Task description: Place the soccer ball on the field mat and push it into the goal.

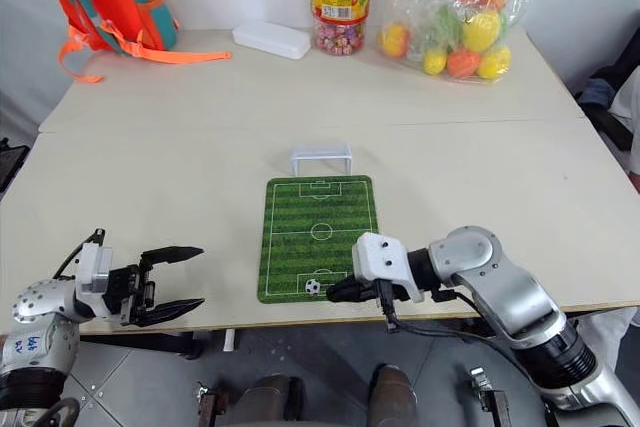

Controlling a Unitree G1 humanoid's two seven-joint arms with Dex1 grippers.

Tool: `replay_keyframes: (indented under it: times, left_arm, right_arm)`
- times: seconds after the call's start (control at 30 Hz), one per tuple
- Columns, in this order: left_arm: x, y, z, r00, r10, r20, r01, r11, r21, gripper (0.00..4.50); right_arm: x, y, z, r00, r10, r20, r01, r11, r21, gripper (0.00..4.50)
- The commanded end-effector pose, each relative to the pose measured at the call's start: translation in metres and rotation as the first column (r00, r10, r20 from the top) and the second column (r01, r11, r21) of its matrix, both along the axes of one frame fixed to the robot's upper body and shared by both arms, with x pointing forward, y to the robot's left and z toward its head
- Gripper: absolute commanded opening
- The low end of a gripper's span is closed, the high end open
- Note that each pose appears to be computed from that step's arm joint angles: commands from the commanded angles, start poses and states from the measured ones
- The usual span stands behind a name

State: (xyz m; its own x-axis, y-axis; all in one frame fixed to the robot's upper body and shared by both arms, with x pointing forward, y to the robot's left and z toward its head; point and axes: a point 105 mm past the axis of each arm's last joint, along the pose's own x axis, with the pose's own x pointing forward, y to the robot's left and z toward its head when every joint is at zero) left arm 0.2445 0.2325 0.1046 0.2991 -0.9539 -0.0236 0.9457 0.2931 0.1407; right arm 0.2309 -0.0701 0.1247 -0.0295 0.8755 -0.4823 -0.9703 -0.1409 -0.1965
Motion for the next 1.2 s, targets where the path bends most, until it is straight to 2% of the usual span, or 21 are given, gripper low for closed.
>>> replay_keyframes:
  times: [0.03,0.33,0.67,0.73,0.83,0.97,1.1,1.2]
  left_arm:
    - [-0.009,-0.003,0.003,0.995,-0.103,0.015,0.102,0.994,0.024,4.50]
    - [-0.011,-0.001,0.004,0.995,-0.102,0.014,0.102,0.994,0.029,4.50]
    - [-0.014,-0.003,0.003,0.996,-0.085,0.020,0.084,0.996,0.020,4.50]
    - [-0.014,-0.003,0.003,0.996,-0.081,0.022,0.081,0.997,0.020,4.50]
    - [-0.013,-0.003,0.004,0.997,-0.073,0.030,0.073,0.997,0.021,4.50]
    - [-0.009,-0.001,0.007,0.997,-0.061,0.046,0.060,0.998,0.026,4.50]
    - [-0.005,0.000,0.010,0.997,-0.055,0.060,0.054,0.998,0.026,4.50]
    - [0.000,-0.001,0.011,0.996,-0.061,0.067,0.059,0.998,0.027,4.50]
  right_arm:
    - [-0.004,0.009,-0.010,0.997,0.056,0.057,-0.055,0.998,-0.020,0.02]
    - [0.003,0.025,-0.018,0.998,0.050,0.036,-0.051,0.998,0.024,0.02]
    - [0.026,0.034,-0.023,0.998,0.033,0.049,-0.034,0.999,0.031,0.02]
    - [0.036,0.034,-0.023,0.997,0.010,0.071,-0.012,1.000,0.028,0.02]
    - [0.068,0.026,-0.013,0.986,-0.097,0.133,0.092,0.995,0.040,0.02]
    - [0.107,0.006,0.022,0.941,-0.273,0.201,0.251,0.960,0.127,0.02]
    - [0.121,-0.006,0.050,0.905,-0.379,0.195,0.334,0.915,0.226,0.02]
    - [0.120,-0.012,0.060,0.896,-0.401,0.191,0.350,0.903,0.251,0.02]
